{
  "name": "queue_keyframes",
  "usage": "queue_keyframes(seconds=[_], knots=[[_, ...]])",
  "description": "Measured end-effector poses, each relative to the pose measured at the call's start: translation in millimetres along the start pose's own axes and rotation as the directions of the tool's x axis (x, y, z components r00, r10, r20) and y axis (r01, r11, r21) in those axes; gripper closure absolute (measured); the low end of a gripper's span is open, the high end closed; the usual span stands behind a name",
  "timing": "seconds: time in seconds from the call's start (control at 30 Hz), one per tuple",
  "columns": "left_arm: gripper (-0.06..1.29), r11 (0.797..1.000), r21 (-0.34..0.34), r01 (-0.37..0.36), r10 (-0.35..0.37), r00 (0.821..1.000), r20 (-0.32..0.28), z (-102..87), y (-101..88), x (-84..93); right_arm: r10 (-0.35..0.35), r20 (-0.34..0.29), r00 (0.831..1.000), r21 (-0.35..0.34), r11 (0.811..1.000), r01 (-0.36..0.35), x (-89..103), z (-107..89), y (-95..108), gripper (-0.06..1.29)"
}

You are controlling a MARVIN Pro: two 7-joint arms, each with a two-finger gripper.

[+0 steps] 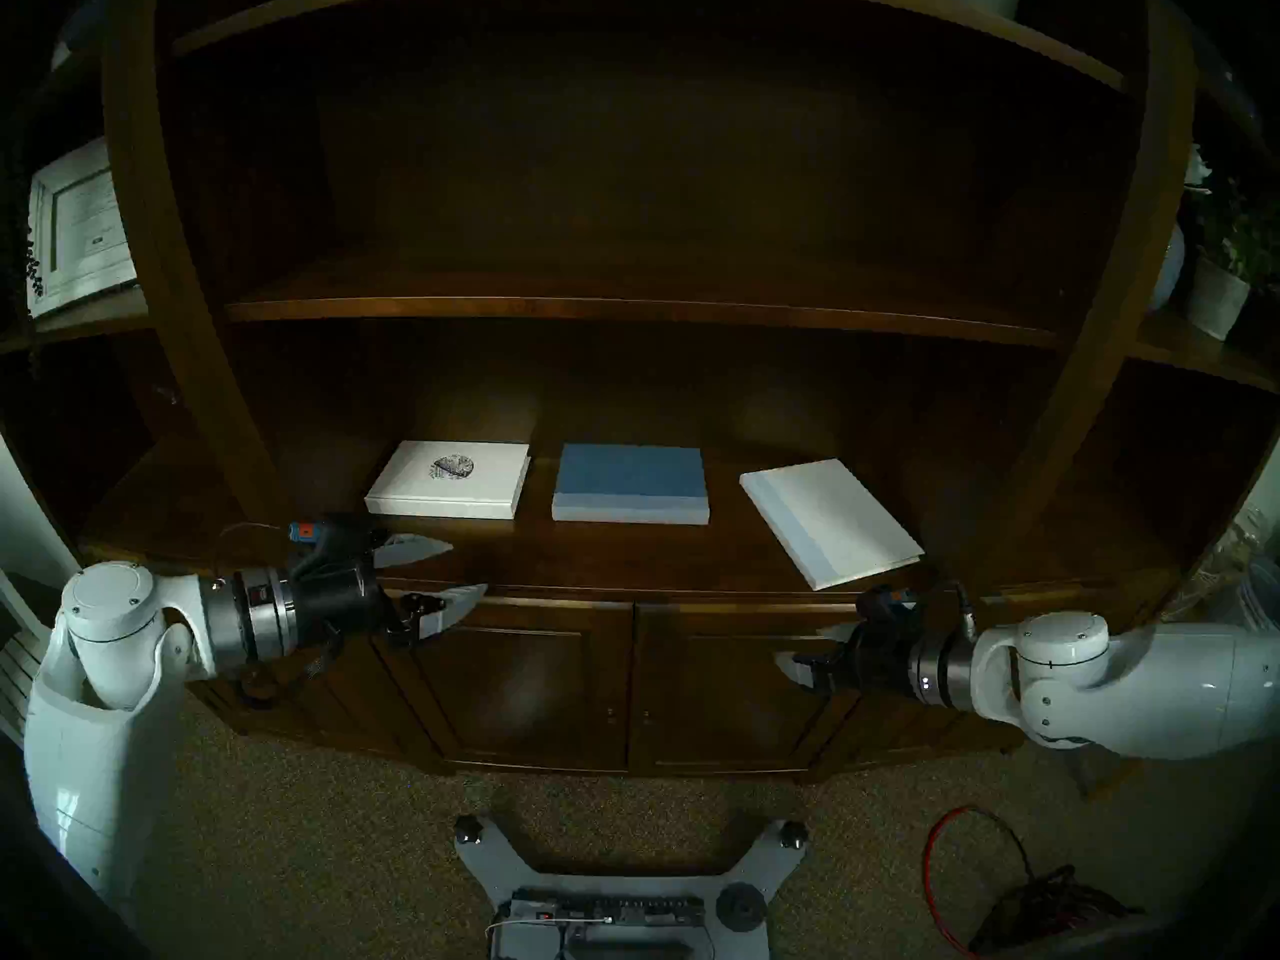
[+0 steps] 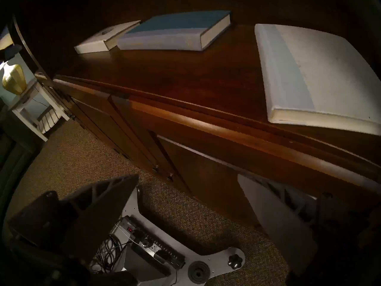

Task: Close the books and align them horizontally on the shelf

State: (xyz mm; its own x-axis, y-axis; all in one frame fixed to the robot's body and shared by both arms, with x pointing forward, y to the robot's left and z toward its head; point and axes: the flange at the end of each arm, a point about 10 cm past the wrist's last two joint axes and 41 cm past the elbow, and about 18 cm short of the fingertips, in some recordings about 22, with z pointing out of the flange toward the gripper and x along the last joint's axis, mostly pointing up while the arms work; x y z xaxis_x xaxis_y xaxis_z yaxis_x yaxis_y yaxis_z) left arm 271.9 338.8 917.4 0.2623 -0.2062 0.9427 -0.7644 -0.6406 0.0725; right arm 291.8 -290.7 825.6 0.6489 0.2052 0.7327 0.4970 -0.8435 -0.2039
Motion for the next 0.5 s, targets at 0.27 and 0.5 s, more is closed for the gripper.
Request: queue_keyframes(seconds=[0.27,0.5], knots=[[0.03,0.991,-0.113,-0.078,0.075,0.997,-0.034,-15.0,2.1,-14.1,-0.001,-0.002,1.000,-0.001,1.000,0.001,1.2,-0.1,0,-0.03],[0.03,0.988,-0.127,-0.083,0.082,0.997,-0.013,-1.0,-13.2,-50.6,-0.002,-0.004,1.000,-0.001,1.000,0.002,1.9,-0.1,0,-0.03]])
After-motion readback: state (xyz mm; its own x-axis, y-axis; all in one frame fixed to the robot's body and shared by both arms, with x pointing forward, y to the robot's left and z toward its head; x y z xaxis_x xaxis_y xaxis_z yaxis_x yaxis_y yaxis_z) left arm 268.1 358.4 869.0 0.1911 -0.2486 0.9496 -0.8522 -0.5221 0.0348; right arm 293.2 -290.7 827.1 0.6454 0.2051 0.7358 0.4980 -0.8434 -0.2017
